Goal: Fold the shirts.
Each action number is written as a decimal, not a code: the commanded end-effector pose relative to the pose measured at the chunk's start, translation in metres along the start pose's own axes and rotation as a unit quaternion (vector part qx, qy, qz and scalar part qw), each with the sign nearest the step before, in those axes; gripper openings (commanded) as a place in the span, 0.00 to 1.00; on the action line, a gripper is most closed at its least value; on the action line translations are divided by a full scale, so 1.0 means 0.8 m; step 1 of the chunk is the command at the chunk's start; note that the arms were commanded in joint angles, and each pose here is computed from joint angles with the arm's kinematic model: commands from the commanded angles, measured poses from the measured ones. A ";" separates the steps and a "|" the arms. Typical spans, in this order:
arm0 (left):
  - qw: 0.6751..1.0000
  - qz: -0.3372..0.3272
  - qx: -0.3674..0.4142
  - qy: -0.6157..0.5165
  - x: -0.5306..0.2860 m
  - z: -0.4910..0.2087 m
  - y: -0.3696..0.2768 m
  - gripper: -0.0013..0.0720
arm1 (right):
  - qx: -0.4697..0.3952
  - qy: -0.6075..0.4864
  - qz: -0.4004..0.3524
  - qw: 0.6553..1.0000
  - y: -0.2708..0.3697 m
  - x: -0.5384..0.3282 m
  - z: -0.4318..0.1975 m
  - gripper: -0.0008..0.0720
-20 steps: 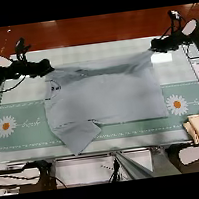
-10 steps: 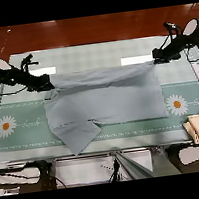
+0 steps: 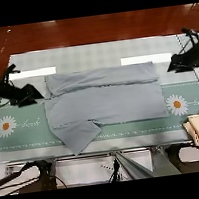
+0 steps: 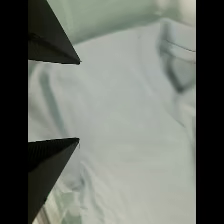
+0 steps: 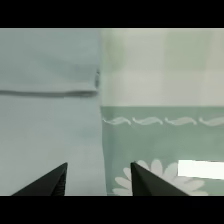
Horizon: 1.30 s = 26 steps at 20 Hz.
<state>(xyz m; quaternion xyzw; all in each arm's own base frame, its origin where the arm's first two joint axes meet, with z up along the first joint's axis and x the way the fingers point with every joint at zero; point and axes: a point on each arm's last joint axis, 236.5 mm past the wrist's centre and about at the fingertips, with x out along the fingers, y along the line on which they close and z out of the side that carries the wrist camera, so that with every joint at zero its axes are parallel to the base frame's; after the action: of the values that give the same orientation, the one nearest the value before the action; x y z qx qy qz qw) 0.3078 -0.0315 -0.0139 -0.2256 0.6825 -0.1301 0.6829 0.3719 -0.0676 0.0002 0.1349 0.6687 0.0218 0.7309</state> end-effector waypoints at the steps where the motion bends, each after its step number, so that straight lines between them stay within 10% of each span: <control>1: 0.999 -0.012 -0.039 0.033 0.029 -0.104 0.016 0.76 | 0.063 -0.027 0.063 0.996 -0.027 0.010 -0.048 0.69; 19: 0.994 -0.060 -0.082 0.044 0.143 -0.145 0.006 0.74 | 0.108 -0.062 0.155 0.980 -0.010 0.024 -0.067 0.69; 22: 0.992 -0.062 -0.060 0.093 0.161 -0.168 -0.006 0.14 | 0.101 -0.071 0.139 0.983 -0.015 0.017 -0.069 0.69; 26: 0.991 -0.068 -0.068 0.093 0.156 -0.168 -0.003 0.06 | 0.103 -0.008 0.096 0.990 -0.036 0.030 -0.111 0.69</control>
<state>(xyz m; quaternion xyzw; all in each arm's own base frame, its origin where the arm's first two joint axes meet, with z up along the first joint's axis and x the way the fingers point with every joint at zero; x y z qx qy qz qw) 0.1806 -0.1116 -0.1150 -0.3028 0.7306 -0.1495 0.5934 0.3059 -0.0697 -0.0261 0.2901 0.6097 0.0396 0.7366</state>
